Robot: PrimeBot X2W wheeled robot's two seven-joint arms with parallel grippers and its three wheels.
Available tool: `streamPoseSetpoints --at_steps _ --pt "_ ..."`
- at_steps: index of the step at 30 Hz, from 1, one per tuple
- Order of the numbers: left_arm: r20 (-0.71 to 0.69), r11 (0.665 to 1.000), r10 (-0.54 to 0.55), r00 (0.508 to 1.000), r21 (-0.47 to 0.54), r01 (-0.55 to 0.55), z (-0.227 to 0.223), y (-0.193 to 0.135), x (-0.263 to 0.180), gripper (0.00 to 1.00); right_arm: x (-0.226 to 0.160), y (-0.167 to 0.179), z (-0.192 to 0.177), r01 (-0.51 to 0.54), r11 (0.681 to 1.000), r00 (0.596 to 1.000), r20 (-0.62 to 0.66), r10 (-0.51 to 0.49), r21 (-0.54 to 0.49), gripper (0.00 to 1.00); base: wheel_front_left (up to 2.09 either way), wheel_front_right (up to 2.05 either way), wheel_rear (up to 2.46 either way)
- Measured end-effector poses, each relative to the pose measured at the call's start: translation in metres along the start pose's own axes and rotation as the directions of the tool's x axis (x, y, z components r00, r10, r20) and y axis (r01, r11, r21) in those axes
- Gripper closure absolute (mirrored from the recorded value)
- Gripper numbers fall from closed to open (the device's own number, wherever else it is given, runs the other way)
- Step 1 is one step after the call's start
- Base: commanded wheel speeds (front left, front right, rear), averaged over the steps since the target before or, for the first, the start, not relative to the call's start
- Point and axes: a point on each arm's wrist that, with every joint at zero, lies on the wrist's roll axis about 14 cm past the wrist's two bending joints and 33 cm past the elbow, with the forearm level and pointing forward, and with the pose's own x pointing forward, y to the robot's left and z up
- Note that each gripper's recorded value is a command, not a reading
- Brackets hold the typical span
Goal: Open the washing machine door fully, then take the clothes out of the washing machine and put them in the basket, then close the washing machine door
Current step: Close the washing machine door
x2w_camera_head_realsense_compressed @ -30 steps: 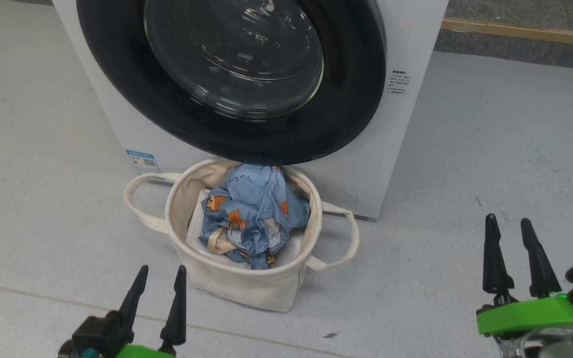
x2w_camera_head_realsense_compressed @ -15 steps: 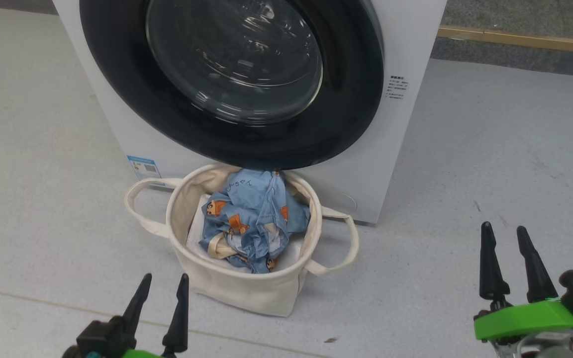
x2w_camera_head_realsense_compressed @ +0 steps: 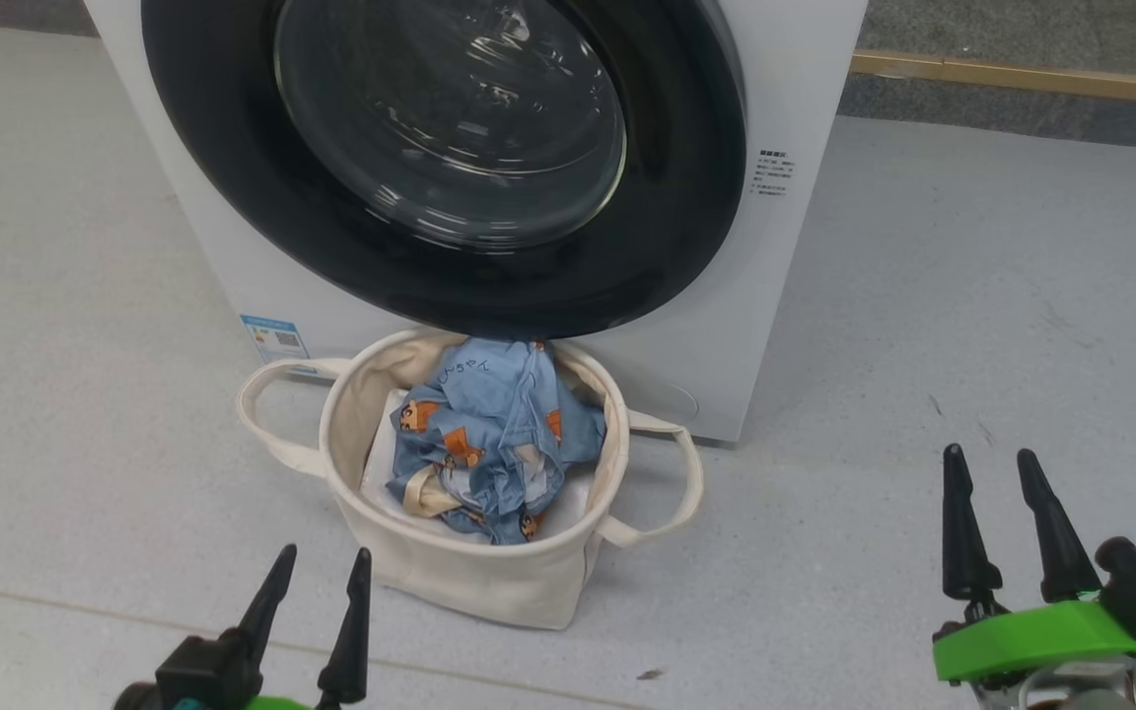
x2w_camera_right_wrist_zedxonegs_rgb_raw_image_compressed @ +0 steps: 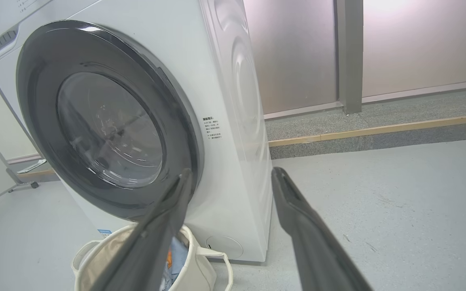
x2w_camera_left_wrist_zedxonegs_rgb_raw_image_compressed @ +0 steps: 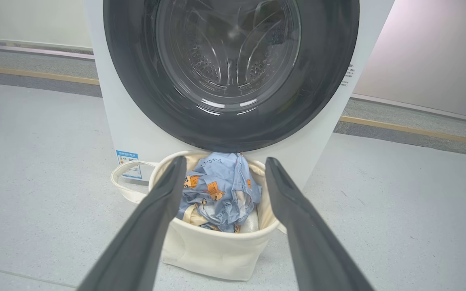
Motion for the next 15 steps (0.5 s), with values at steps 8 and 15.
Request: streamPoseSetpoints --at_steps 8,15 --pt "0.004 1.0 -0.001 1.0 0.008 0.001 0.0012 -0.0001 0.0011 0.0 0.0 0.0002 -0.0017 -0.003 1.0 1.0 -0.006 0.003 -0.015 0.0 0.0 0.0 0.0" --pt "0.002 1.0 0.006 1.0 -0.002 -0.006 0.0003 0.0007 -0.0007 0.0 0.0 0.0017 0.0006 -0.007 1.0 1.0 0.001 0.007 -0.014 0.0 0.0 0.0 0.0"
